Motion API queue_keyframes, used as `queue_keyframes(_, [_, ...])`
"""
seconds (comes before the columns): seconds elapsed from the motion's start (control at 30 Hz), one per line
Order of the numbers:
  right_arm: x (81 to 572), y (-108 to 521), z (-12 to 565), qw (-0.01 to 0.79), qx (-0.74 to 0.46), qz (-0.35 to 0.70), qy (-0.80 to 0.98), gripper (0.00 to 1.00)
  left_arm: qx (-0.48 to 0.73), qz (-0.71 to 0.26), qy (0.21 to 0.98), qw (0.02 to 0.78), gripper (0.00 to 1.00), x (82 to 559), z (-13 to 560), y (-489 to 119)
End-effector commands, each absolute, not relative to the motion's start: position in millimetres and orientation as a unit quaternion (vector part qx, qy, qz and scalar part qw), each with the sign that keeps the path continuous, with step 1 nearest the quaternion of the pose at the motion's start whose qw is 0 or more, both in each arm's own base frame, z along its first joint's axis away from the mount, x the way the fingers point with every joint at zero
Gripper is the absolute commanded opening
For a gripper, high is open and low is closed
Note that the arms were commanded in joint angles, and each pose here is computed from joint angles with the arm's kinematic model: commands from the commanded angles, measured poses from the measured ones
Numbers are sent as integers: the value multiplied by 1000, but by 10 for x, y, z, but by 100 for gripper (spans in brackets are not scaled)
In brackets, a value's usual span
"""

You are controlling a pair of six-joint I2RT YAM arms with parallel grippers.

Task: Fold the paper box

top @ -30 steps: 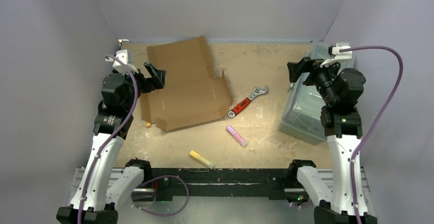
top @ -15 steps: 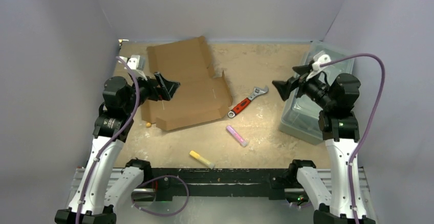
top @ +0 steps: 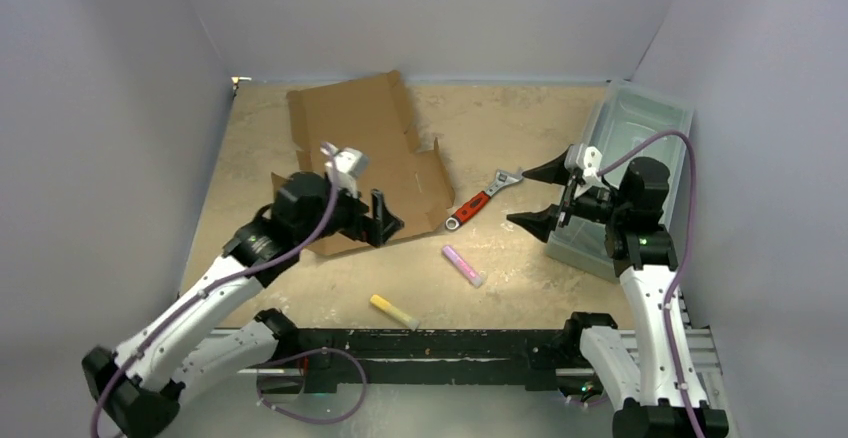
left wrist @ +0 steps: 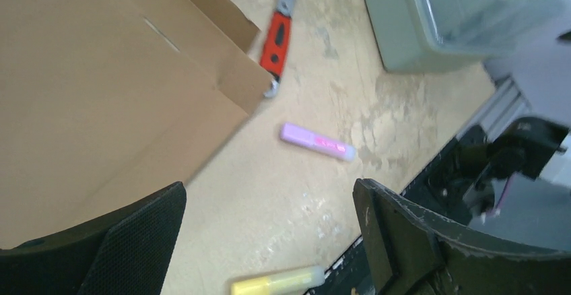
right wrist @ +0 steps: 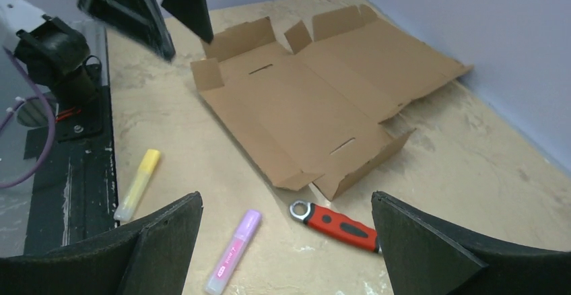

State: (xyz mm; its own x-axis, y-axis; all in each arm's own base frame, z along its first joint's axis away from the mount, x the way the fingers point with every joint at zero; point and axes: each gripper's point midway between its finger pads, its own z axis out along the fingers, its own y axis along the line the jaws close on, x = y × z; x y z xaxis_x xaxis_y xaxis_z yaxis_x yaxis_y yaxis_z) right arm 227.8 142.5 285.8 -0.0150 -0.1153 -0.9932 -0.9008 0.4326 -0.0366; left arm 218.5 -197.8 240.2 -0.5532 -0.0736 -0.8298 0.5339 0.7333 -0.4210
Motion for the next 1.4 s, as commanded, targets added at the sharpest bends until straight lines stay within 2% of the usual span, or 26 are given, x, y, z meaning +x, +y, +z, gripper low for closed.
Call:
queue_keyframes(0.0, [2172, 1496, 3001, 594, -454, 343, 569, 99, 182, -246, 842, 444, 95, 2132, 2178, -2283])
queue_keyframes(0.1, [2144, 1502, 2997, 594, -457, 344, 566, 99, 231, -165, 852, 440, 95, 1983, 2077, -2480])
queue_keyframes(0.27, [2164, 1480, 2985, 600, -450, 331, 573, 99, 277, -86, 865, 409, 95, 1649, 1766, -2615])
queue_keyframes(0.33, [2184, 1470, 2970, 601, -447, 327, 577, 99, 239, -62, 883, 399, 95, 1565, 1624, -2510])
queue_keyframes(0.4, [2198, 1463, 2956, 601, -445, 325, 579, 99, 163, -77, 900, 397, 95, 1509, 1523, -2415])
queue_keyframes(0.47, [2206, 1459, 2940, 601, -443, 324, 581, 99, 77, -137, 908, 389, 95, 1437, 1448, -2416])
queue_keyframes(0.57, [2234, 1456, 2902, 599, -440, 324, 585, 99, 20, -233, 893, 384, 86, 1343, 1384, -2450])
queue_keyframes(0.63, [2259, 1451, 2876, 598, -438, 324, 588, 99, -13, -267, 881, 390, 84, 1334, 1389, -2380])
queue_keyframes(0.87, [2289, 1459, 2767, 587, -450, 325, 589, 99, -9, -242, 895, 375, 84, 1266, 1205, -2210])
queue_keyframes(1.13, [2276, 1422, 2549, 567, -482, 313, 589, 99, 33, -263, 918, 293, 76, 956, 961, -2320])
queue_keyframes(1.37, [2306, 1388, 2598, 576, -470, 297, 598, 99, -84, -213, 928, 294, 76, 1066, 903, -2120])
